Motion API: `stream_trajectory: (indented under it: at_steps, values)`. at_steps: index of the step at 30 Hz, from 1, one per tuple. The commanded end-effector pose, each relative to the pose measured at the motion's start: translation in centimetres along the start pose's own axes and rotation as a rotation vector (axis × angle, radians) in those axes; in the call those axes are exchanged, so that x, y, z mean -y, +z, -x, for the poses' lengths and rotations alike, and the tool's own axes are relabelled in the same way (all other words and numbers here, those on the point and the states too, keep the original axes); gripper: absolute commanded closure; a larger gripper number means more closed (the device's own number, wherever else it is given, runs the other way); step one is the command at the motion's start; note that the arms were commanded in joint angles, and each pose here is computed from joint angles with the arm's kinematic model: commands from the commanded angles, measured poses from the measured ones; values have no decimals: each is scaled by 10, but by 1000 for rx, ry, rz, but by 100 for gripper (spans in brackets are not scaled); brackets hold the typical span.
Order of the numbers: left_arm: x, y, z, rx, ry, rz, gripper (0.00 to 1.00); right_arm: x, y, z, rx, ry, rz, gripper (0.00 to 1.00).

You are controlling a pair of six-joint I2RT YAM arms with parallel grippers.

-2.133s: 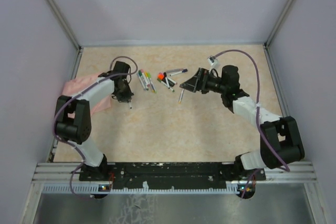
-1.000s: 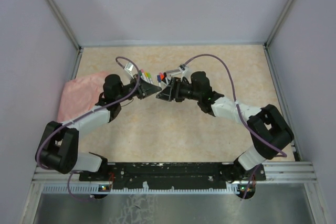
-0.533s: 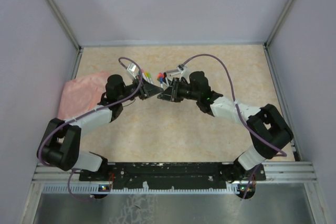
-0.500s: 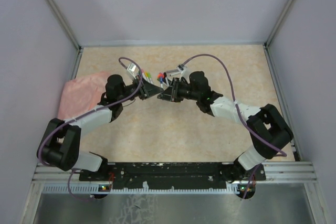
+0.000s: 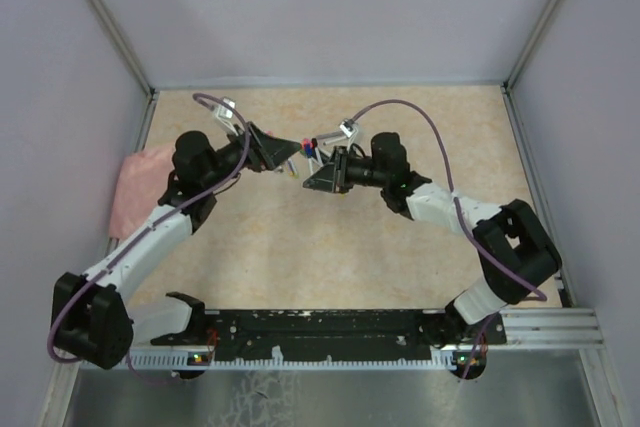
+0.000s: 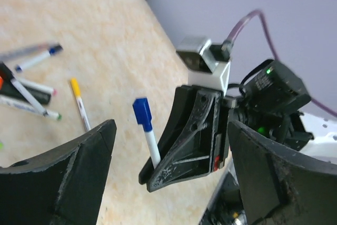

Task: Open the pen caps
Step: Pick up the pen from the center of the board, then open the pen cap from the pen.

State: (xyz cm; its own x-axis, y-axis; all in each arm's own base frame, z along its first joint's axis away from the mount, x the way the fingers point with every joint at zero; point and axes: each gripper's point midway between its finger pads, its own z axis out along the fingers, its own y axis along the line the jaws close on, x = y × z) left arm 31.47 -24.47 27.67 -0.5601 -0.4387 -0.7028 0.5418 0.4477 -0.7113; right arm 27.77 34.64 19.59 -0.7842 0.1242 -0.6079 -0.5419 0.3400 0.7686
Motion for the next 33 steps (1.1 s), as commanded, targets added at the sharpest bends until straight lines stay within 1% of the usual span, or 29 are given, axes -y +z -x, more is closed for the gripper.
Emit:
stream_trajectory:
  at_steps: [1, 2, 4, 7, 9, 10, 13, 15, 17, 19, 20, 22, 24, 29, 33]
  values:
    - [17, -9, 49, 110, 189, 59, 4, -42, -24, 29, 63, -158, 173, 100]
    - [20, -10, 54, 127, 199, 61, 1, -44, -27, 31, 63, -170, 181, 100]
    - [24, -10, 64, 176, 181, 54, 0, -47, -32, 31, 51, -193, 189, 100]
    - [29, -8, 74, 231, 101, 24, 0, -48, -38, 28, 12, -243, 173, 100]
    - [33, -3, 77, 209, 34, 25, 0, -52, -42, 30, -6, -267, 164, 100]
    - [34, -1, 75, 175, 33, 29, 0, -53, -43, 29, -8, -285, 164, 100]
    - [33, 3, 56, 54, 92, -1, 0, -46, -42, 25, 6, -315, 167, 100]
    - [30, 1, 38, 16, 105, -39, 0, -36, -42, 17, 17, -312, 148, 100]
    - [30, -2, 32, 48, 62, -71, 2, -32, -45, 11, 23, -288, 132, 100]
    - [39, -4, 35, 94, 3, -95, 4, -37, -50, 8, 19, -276, 140, 100]
    - [45, -3, 36, 104, 3, -98, 4, -40, -52, 10, 15, -284, 135, 100]
    - [49, 1, 32, 96, 23, -76, 4, -42, -53, 15, 3, -310, 109, 100]
    - [44, 4, 27, 78, 21, -42, 3, -43, -53, 20, -4, -327, 92, 100]
    - [40, 8, 11, 68, -67, -16, 5, -48, -53, 20, -11, -334, 91, 100]
    - [45, 15, 3, 75, -86, -3, 7, -52, -53, 21, 1, -343, 87, 100]
